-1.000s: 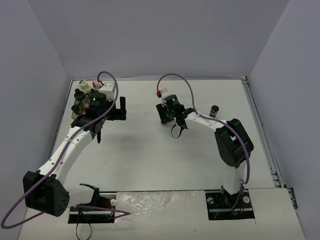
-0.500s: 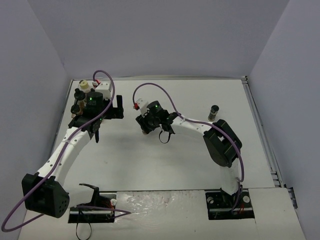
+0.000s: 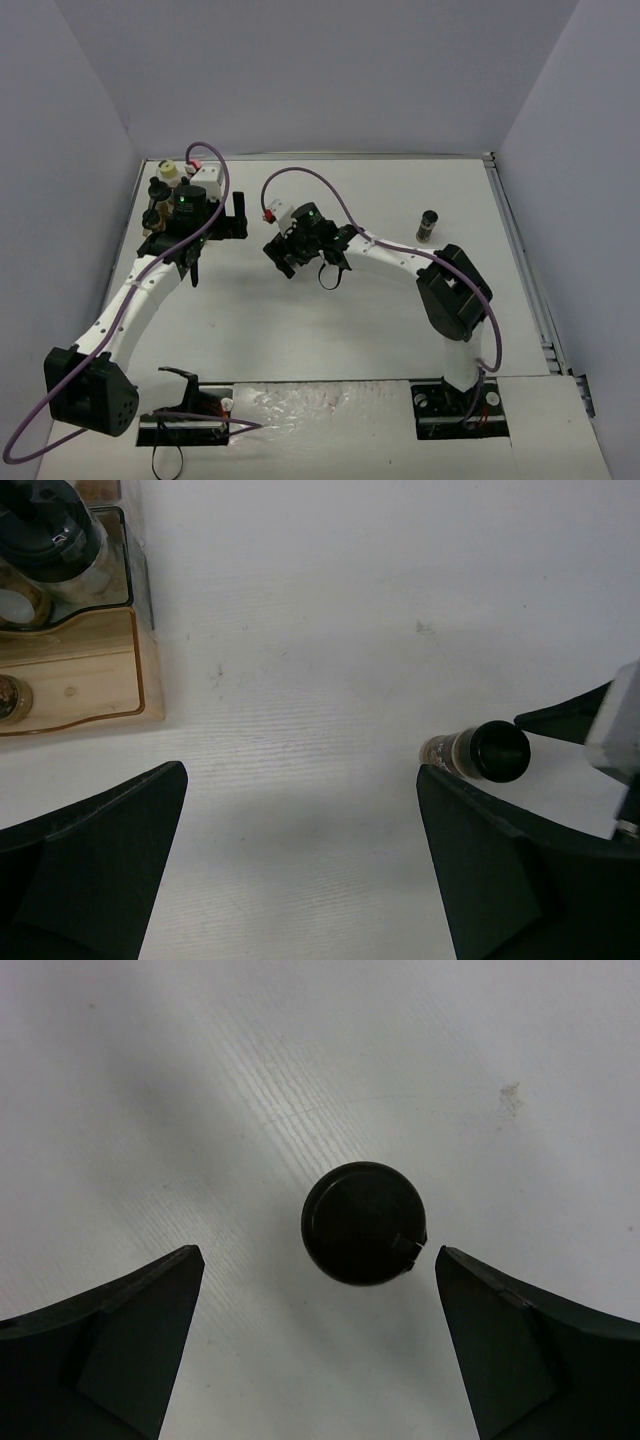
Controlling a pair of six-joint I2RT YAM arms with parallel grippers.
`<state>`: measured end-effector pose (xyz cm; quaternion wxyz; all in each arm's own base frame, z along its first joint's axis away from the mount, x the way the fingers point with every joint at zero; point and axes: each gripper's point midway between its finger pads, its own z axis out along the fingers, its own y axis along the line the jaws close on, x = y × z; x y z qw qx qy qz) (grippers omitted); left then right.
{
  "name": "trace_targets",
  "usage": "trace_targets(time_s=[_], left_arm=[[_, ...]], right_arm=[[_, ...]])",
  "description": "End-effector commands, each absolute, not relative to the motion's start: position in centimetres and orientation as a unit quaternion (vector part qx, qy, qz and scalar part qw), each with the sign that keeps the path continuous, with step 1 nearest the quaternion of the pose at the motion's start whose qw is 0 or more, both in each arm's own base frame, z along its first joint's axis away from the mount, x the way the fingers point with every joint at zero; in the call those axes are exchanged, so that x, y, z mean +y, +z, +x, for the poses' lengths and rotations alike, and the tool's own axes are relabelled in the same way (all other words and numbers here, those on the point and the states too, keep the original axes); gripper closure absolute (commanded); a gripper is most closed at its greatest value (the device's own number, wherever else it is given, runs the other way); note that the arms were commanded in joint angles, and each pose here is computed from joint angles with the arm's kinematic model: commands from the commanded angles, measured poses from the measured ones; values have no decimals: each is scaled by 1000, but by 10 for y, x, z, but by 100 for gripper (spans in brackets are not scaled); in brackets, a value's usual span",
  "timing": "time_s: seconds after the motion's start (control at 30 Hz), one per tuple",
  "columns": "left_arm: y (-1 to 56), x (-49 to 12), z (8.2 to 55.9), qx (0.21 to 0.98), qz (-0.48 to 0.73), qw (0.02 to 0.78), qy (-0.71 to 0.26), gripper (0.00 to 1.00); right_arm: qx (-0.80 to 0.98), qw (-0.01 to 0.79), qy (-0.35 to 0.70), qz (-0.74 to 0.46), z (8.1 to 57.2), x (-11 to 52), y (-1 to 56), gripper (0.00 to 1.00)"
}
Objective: Organize the condiment bottles
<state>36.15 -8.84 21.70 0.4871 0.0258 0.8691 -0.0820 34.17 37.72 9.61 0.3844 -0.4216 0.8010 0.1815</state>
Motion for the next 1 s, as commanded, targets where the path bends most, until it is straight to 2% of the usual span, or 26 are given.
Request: trace_targets(time_s=[0.0, 0.2, 0.43, 0.6, 0.97], left_arm=[[253, -95, 370, 835, 4, 538, -116, 3], [243, -128, 367, 836, 2, 523, -167, 3], [229, -168, 363, 843, 23, 505, -183, 3], [212, -184, 364, 854, 34, 488, -175, 3], [180, -208, 366, 865, 55, 472, -163, 3]], right_arm=[[771, 480, 180, -378, 341, 356, 197, 0], [791, 534, 127, -270, 344, 277, 249, 0], [803, 579, 83, -114, 353, 181, 274, 0], [797, 593, 72, -89, 344, 159, 280, 0], [803, 585, 68, -88, 337, 151, 266, 0]])
